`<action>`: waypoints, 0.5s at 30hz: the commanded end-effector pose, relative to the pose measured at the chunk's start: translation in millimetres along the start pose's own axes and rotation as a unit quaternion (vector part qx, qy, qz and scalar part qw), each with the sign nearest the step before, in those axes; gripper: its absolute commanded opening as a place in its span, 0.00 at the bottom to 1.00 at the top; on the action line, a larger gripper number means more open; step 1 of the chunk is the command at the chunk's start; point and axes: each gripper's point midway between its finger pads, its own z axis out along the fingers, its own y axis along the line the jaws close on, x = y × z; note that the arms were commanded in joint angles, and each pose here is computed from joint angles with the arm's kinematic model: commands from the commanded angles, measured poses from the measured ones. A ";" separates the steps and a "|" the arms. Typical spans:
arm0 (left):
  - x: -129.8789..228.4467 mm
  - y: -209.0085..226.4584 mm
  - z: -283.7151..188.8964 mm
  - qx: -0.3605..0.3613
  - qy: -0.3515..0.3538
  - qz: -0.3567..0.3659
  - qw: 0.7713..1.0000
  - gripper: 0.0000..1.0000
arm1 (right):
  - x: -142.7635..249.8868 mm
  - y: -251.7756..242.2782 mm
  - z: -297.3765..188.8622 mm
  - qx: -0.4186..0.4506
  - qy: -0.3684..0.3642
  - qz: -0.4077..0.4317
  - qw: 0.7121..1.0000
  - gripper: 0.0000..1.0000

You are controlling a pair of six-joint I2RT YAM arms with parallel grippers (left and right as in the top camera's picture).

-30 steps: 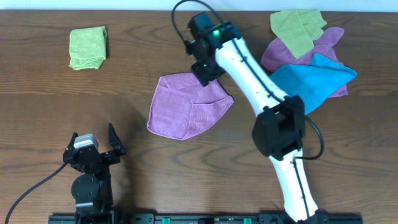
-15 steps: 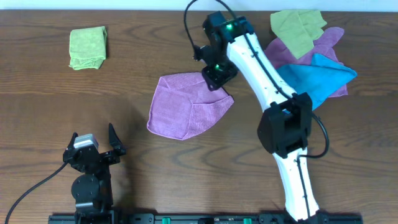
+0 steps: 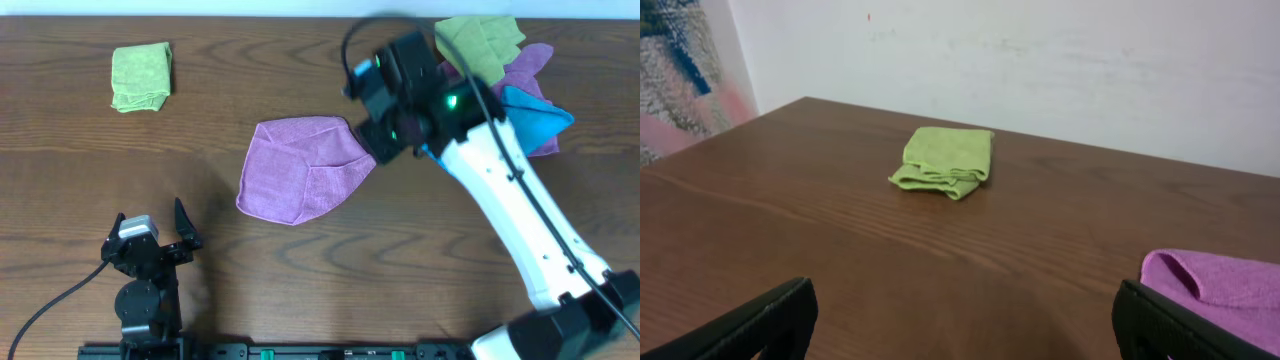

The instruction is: Fold the cloth

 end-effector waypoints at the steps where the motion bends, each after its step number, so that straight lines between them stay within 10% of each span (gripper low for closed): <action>1: 18.7 3.9 2.5 -0.009 0.021 0.006 1.000 0.95 | 37.0 -1.8 35.6 0.004 0.037 0.012 0.999 0.52; 15: 18.7 3.9 2.5 -0.009 0.021 0.006 1.000 0.95 | 51.5 51.8 132.8 -0.055 0.092 -0.073 0.992 0.62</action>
